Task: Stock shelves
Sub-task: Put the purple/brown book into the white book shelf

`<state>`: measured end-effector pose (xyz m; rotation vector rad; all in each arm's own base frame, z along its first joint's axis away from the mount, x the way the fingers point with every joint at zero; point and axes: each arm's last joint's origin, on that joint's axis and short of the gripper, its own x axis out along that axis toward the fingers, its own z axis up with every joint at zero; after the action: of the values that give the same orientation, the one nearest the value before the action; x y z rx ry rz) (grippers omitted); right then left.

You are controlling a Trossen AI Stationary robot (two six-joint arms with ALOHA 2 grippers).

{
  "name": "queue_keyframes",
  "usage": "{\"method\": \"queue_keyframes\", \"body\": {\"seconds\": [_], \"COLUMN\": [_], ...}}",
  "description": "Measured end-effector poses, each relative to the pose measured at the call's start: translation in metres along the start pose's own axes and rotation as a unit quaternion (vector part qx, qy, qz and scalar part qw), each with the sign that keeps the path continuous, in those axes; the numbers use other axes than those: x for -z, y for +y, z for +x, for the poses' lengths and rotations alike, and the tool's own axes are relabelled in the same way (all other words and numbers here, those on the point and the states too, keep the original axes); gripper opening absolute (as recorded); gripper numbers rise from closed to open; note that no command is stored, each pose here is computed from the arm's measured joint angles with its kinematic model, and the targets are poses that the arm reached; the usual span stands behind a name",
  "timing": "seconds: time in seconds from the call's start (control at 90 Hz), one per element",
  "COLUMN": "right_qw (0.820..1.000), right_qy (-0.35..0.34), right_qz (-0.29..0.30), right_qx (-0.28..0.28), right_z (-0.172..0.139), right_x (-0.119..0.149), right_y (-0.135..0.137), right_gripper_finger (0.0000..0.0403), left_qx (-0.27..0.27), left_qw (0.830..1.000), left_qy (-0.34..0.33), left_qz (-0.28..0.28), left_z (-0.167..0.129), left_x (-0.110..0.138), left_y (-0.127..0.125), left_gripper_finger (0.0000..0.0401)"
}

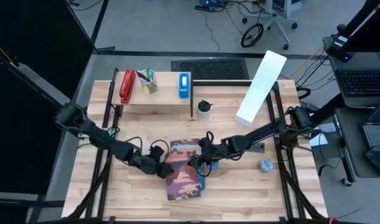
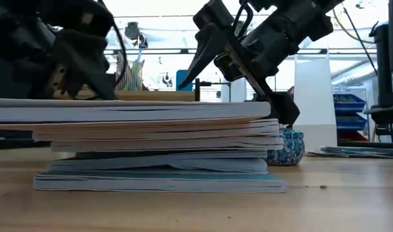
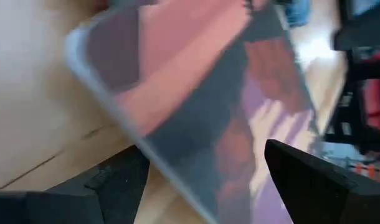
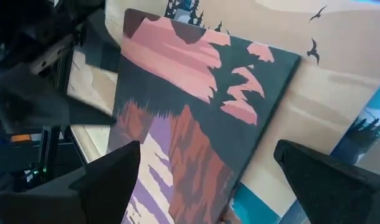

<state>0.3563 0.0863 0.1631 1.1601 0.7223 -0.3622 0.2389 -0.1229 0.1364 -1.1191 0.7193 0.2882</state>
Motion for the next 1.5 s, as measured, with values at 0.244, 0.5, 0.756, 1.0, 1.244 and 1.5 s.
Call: {"method": "queue_keyframes", "body": {"seconds": [0.244, 0.5, 0.756, 1.0, 1.244, 1.5], "right_qw": [1.0, 1.0, 0.999, 0.993, 0.976, 0.957], "right_qy": [-0.002, -0.001, 0.002, -0.015, -0.048, -0.086], "right_qz": [-0.001, -0.004, -0.038, -0.114, -0.196, -0.262], "right_qx": [0.001, 0.003, 0.001, -0.031, -0.086, -0.092], "right_z": [0.0, 0.0, -0.002, -0.024, -0.062, -0.102], "right_x": [0.0, 0.0, 0.0, -0.007, -0.016, -0.02], "right_y": [0.0, -0.001, 0.0, 0.013, 0.034, 0.042], "right_gripper_finger": [0.0363, 0.0363, 0.0363, 0.0363, 0.0363, 0.0363], "left_qx": [0.006, -0.002, 0.007, 0.044, 0.085, 0.116], "left_qw": [1.0, 1.0, 0.998, 0.988, 0.968, 0.945], "left_qy": [0.012, 0.003, -0.002, -0.027, -0.069, -0.138], "left_qz": [-0.004, 0.024, 0.067, 0.143, 0.227, 0.274], "left_z": [0.011, 0.011, 0.006, -0.013, -0.04, -0.069], "left_x": [0.003, 0.002, 0.002, -0.006, -0.015, -0.032], "left_y": [0.003, 0.004, 0.0, -0.013, -0.028, -0.04], "left_gripper_finger": [0.023, 0.0052, 0.0005, 0.0002, 0.0001, 0.0]}}
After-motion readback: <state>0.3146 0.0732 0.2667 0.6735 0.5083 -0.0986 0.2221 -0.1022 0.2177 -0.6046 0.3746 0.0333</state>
